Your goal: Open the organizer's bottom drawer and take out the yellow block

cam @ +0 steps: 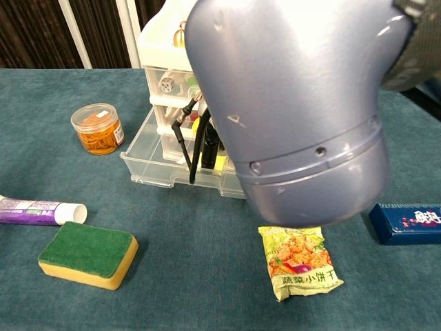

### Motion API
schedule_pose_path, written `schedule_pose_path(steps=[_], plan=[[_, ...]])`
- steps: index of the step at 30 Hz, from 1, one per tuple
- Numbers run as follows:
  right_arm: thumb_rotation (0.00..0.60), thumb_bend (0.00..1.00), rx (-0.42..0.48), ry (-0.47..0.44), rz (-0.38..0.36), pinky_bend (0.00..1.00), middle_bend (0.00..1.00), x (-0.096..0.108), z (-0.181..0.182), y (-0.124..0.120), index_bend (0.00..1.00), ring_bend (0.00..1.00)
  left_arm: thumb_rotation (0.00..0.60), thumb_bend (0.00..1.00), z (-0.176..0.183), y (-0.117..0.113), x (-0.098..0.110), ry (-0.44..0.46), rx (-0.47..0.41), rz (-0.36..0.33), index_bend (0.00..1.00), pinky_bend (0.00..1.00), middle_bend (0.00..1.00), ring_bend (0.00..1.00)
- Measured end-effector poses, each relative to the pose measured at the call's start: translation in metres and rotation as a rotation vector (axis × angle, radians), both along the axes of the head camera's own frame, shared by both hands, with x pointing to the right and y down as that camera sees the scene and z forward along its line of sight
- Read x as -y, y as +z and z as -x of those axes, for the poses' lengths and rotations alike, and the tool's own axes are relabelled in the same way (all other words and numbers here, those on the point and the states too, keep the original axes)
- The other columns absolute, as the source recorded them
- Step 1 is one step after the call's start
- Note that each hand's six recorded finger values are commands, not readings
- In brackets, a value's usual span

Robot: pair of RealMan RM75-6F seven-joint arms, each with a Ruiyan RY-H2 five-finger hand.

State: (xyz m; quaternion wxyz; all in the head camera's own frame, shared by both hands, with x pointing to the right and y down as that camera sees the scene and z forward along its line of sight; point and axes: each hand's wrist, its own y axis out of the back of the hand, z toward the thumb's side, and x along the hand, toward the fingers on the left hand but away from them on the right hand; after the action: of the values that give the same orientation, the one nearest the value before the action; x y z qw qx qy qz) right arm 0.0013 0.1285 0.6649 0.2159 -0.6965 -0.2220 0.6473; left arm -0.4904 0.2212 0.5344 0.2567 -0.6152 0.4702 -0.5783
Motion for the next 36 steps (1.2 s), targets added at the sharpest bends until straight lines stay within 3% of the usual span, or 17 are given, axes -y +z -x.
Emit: schedule_pose_path(steps=[8,28,36], plan=[[0.600,0.11,0.004,0.001,-0.002,1.00,1.00,-0.001,0.000,0.002,0.49,1.00,0.600,0.40,0.000,0.000,0.000,-0.002,-0.002,0.004,0.03,0.00,0.00,0.00],[0.600,0.38,0.040,-0.010,-0.028,1.00,1.00,0.000,-0.001,-0.001,0.54,1.00,0.600,0.40,0.001,0.000,0.000,-0.002,0.003,0.002,0.03,0.00,0.00,0.00],[0.600,0.44,0.071,-0.005,-0.036,1.00,1.00,0.004,-0.005,-0.008,0.54,1.00,0.600,0.40,0.002,0.000,0.000,-0.004,0.005,0.005,0.03,0.00,0.00,0.00]])
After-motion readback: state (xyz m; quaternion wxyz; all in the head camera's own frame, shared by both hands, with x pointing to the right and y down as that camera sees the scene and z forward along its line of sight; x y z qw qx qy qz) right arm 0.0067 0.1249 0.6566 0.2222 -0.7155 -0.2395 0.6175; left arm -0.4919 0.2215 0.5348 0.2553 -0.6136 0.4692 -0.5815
